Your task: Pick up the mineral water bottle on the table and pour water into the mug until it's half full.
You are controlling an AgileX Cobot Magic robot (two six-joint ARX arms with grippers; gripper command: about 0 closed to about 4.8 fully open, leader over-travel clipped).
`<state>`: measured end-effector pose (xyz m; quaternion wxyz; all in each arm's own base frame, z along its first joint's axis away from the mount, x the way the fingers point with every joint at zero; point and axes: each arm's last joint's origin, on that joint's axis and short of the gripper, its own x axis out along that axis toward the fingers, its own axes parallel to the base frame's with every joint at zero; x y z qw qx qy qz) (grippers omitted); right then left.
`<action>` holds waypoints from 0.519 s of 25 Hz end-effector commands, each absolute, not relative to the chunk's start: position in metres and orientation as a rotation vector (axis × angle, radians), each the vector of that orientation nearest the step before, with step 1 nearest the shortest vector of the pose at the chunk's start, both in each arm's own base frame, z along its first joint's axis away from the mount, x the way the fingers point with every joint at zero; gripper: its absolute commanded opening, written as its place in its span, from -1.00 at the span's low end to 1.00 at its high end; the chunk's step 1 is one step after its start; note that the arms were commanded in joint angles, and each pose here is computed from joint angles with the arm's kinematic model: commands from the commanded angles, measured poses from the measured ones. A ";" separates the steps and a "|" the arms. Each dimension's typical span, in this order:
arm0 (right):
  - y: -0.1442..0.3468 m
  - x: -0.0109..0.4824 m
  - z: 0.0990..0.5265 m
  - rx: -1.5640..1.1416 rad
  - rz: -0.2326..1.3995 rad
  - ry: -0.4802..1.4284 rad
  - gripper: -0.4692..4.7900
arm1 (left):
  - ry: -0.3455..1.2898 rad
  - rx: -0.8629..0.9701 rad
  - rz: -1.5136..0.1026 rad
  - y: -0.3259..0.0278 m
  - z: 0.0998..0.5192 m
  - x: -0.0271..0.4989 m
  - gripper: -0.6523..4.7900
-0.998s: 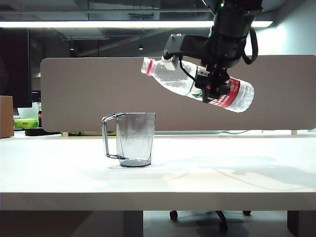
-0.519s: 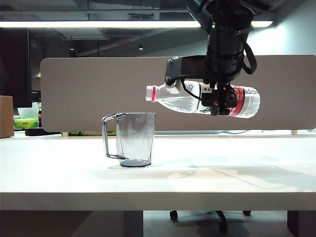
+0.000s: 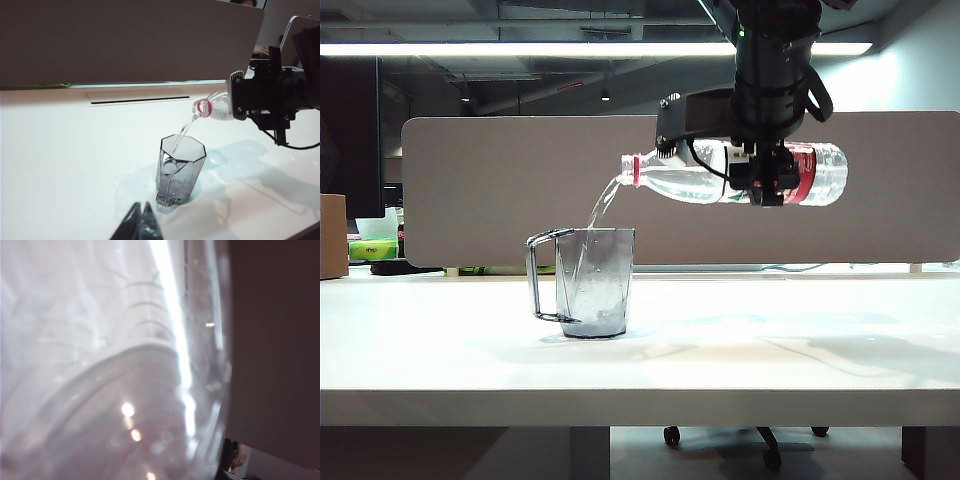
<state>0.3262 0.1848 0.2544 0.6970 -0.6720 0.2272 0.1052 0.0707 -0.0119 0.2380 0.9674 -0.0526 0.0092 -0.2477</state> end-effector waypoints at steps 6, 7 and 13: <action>0.186 0.327 0.266 -1.543 0.193 0.476 0.18 | 0.005 -0.100 -0.499 -0.012 0.240 0.071 -0.78; 0.187 0.326 0.266 -1.544 0.194 0.475 0.18 | 0.005 -0.100 -0.499 -0.012 0.240 0.071 -0.78; 0.189 0.324 0.265 -1.567 0.212 0.480 0.18 | 0.005 -0.099 -0.499 -0.012 0.240 0.071 -0.78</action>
